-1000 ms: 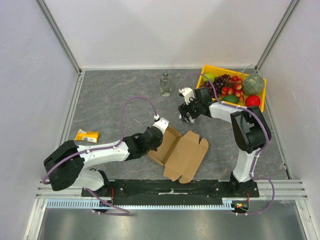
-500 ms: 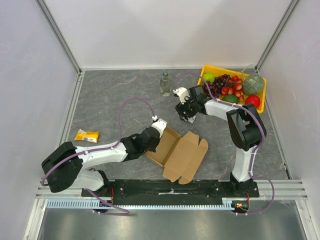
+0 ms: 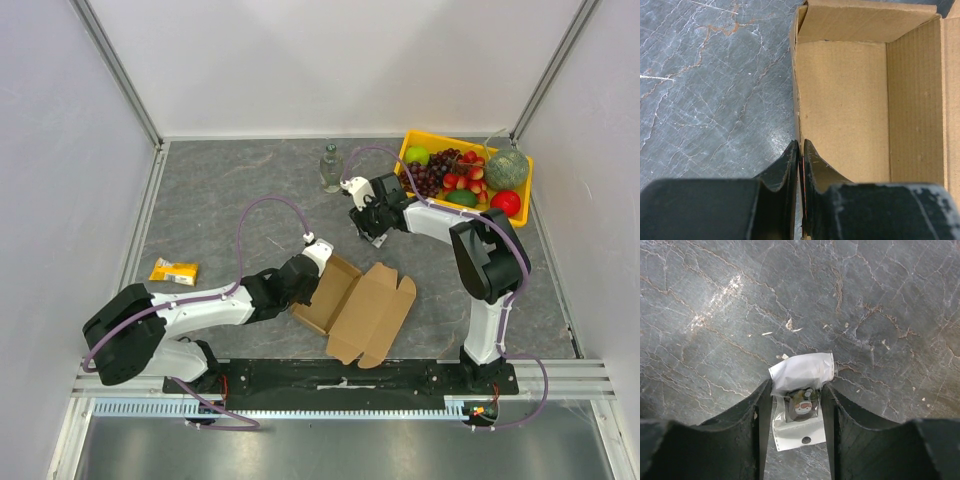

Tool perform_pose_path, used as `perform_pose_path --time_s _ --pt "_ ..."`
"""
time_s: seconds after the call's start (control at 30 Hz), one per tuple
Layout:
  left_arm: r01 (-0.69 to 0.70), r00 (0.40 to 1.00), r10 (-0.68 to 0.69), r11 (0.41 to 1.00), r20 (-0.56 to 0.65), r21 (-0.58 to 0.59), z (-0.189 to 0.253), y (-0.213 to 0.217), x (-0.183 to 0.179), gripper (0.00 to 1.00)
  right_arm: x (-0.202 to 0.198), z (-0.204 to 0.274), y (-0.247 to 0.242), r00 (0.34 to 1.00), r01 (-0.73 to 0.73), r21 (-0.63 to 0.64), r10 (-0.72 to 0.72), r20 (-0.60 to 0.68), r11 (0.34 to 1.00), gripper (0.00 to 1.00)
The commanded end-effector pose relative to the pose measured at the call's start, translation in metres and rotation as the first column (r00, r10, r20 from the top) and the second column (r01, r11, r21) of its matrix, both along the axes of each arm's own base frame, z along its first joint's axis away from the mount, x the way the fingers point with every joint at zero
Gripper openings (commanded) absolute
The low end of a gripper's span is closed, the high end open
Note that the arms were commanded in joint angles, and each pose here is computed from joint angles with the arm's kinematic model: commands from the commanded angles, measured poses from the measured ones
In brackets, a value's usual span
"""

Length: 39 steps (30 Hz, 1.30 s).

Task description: Fold the paper box

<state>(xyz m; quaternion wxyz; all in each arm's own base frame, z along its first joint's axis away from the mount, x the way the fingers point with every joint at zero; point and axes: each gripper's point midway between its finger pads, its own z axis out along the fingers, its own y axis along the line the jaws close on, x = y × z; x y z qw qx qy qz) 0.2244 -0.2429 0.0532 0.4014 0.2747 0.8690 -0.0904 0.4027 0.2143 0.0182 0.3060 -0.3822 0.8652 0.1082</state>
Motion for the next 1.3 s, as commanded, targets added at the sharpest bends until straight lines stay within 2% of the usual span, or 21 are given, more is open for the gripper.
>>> perform_pose_path --time_s 0.0,0.23,0.4,0.53,0.67,0.83,1.07,1.1,1.13,1.2,1.27 --pt "-0.012 1.000 0.012 0.997 0.009 -0.079 0.011 -0.008 0.002 0.14 -0.014 -0.021 -0.023 0.995 0.063 -0.098 -0.069 -0.066 0.993 0.44" --pt "-0.017 1.000 0.017 0.997 -0.003 -0.080 0.007 -0.007 0.000 0.14 -0.005 0.003 -0.023 0.992 0.128 -0.059 -0.127 0.011 0.990 0.35" --pt "-0.022 1.000 0.022 0.994 -0.002 -0.107 0.007 -0.011 0.002 0.14 0.003 0.049 -0.015 0.983 0.155 0.050 -0.159 0.096 0.987 0.33" --pt "-0.028 1.000 0.028 0.994 -0.005 -0.109 0.006 -0.010 0.003 0.14 -0.005 0.093 0.002 0.983 0.108 0.179 -0.132 0.128 0.978 0.32" --pt "-0.032 0.999 0.032 0.992 -0.005 -0.120 0.006 -0.011 0.004 0.14 -0.032 0.129 0.022 0.984 0.030 0.273 -0.075 0.159 0.961 0.32" --pt "-0.029 1.000 0.029 0.992 -0.009 -0.126 0.006 -0.013 0.005 0.14 -0.079 0.134 0.047 0.988 -0.050 0.284 0.006 0.152 0.958 0.32" --pt "-0.031 0.999 0.029 0.991 -0.014 -0.128 0.004 -0.015 0.007 0.14 -0.146 0.129 0.073 0.998 -0.070 0.416 0.064 0.030 0.907 0.30" --pt "-0.028 1.000 0.027 0.991 -0.016 -0.128 0.004 -0.016 0.006 0.14 -0.155 0.129 0.076 0.996 -0.081 0.432 0.084 0.013 0.898 0.31" --pt "-0.030 0.999 0.028 0.991 -0.017 -0.129 0.004 -0.016 0.007 0.14 -0.164 0.129 0.080 0.993 -0.104 0.454 0.117 -0.001 0.885 0.39" --pt "-0.027 0.999 0.024 0.991 -0.023 -0.130 0.001 -0.017 0.006 0.14 -0.170 0.136 0.083 0.991 -0.122 0.498 0.136 0.008 0.859 0.60" --pt "-0.026 0.999 0.022 0.990 -0.028 -0.136 0.001 -0.019 0.006 0.14 -0.167 0.147 0.082 0.992 -0.123 0.520 0.112 0.053 0.845 0.72"
